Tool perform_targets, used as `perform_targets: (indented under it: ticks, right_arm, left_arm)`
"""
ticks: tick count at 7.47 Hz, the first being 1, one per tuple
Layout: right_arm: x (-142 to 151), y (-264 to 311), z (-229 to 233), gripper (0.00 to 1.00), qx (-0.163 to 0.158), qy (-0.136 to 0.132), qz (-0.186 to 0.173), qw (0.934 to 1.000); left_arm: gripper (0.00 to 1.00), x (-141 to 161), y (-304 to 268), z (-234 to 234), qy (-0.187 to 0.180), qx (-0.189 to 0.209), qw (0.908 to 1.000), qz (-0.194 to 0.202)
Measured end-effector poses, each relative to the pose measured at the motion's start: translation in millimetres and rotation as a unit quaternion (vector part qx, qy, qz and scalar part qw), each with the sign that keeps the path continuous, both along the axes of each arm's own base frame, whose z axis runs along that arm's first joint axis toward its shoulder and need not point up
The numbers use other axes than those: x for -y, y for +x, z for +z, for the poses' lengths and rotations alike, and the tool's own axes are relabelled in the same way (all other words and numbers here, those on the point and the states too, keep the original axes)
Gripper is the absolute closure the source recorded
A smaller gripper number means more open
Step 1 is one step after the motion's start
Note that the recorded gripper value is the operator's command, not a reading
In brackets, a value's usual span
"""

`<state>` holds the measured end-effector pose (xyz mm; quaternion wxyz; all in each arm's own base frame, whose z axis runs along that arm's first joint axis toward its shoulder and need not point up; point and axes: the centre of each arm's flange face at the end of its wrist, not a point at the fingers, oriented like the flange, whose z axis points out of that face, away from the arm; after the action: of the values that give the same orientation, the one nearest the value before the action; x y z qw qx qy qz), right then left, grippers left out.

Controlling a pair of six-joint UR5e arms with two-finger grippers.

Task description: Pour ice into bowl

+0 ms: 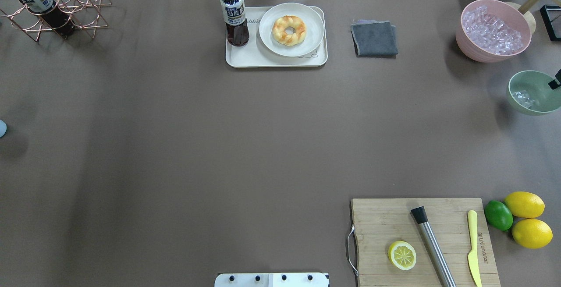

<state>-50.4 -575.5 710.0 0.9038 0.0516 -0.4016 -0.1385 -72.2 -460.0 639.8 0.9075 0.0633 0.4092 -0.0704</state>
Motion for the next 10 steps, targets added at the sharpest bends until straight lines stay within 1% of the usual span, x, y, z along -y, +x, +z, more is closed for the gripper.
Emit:
perform_targets:
  ticks: [1, 2, 3, 5, 6, 7, 9, 10]
  right_arm:
    - [-3, -2, 4, 0.60, -0.001, -0.001, 0.000, 1.0000]
    - [-5, -5, 5, 0.35, -0.003, -0.005, 0.003, 1.0000]
    - [-3, -8, 3, 0.22, -0.008, -0.009, 0.008, 0.9999]
    - [3, -11, -5, 0.13, -0.015, -0.008, 0.016, 0.9997]
    - [7, -7, -11, 0.09, -0.016, -0.006, 0.022, 0.9996]
    - [16, 5, -25, 0.09, -0.017, -0.002, 0.034, 0.9993]
    - [32, 46, -80, 0.08, -0.025, -0.014, 0.069, 0.9972]
    - [30, 63, -99, 0.07, -0.026, -0.017, 0.085, 0.9959]
  left_arm:
    - [0.03, -1, 0, 2, -0.001, 0.000, 1.0000, 0.001]
    - [0.03, -1, 1, 2, -0.002, -0.001, 1.0000, 0.001]
    - [0.03, -1, 1, 3, -0.003, -0.001, 1.0000, 0.001]
    - [0.03, -1, 1, 3, -0.004, -0.001, 1.0000, 0.001]
    - [0.03, -1, 1, 3, -0.004, -0.001, 1.0000, 0.001]
    - [0.03, -1, 1, 3, -0.004, -0.001, 1.0000, 0.001]
    - [0.03, 1, 1, 2, -0.002, -0.001, 1.0000, 0.001]
    - [0.03, 2, 1, 1, -0.002, 0.000, 1.0000, 0.000]
